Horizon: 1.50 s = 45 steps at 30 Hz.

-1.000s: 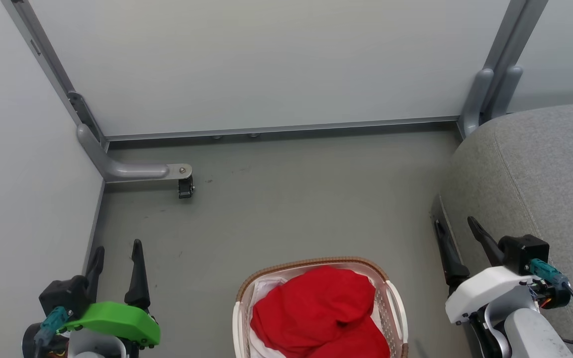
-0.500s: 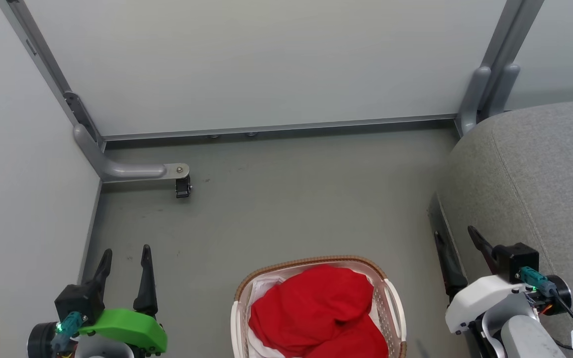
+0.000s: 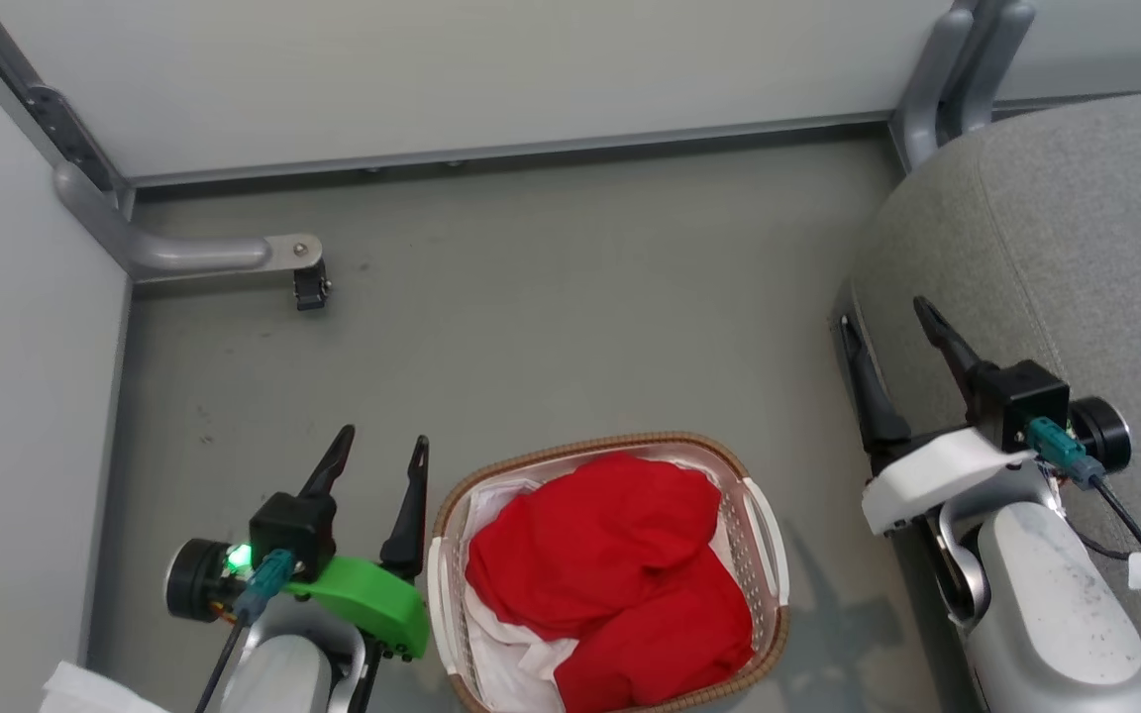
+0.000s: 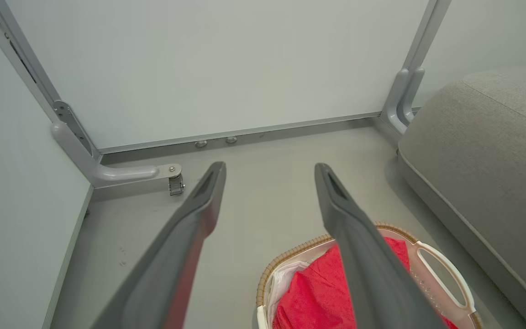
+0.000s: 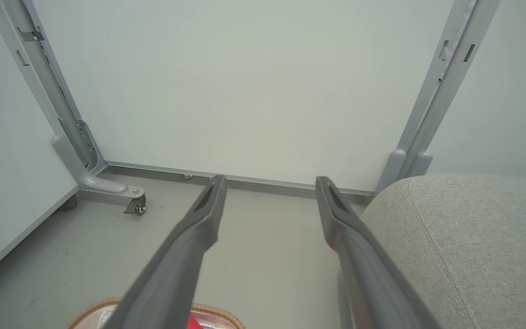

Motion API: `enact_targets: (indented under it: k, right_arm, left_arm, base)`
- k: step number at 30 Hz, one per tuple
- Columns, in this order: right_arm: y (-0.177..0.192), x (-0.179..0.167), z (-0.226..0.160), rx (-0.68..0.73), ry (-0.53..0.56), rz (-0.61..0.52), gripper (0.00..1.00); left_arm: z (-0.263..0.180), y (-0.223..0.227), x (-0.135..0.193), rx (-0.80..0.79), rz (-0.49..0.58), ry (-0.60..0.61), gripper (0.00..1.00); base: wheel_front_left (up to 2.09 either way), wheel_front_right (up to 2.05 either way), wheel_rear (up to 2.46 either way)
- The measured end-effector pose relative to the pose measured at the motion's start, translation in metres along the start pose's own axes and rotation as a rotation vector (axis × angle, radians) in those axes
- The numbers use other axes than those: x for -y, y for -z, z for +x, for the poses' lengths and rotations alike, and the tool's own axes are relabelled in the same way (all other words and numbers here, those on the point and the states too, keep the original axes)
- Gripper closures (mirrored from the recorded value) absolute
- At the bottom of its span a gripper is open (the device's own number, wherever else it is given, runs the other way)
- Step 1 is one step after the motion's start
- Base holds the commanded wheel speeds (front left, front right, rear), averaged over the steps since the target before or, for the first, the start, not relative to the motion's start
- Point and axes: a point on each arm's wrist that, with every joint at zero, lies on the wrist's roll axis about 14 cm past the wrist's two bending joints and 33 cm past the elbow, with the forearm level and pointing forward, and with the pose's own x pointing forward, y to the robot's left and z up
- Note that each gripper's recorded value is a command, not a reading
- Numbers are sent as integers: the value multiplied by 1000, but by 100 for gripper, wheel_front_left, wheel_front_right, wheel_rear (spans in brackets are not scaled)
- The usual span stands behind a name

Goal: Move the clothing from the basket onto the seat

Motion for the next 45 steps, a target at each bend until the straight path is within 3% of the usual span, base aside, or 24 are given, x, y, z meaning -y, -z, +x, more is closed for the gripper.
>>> enact_targets:
  k: [10, 24, 35, 45]
  right_arm:
    - [-1, 18, 42, 58, 29, -13, 0]
    - [62, 38, 72, -26, 61, 9, 0]
    - [114, 41, 75, -120, 57, 14, 0]
    - [148, 43, 72, -189, 56, 19, 0]
  left_arm:
    - [53, 57, 44, -156, 16, 219, 0]
    - [86, 168, 75, -421, 51, 443, 0]
    - [85, 259, 61, -654, 126, 492, 0]
    - [91, 304, 51, -786, 213, 483, 0]
  base:
    - [0, 0, 0]
    - [0, 0, 0]
    - [0, 0, 0]
    - [0, 0, 0]
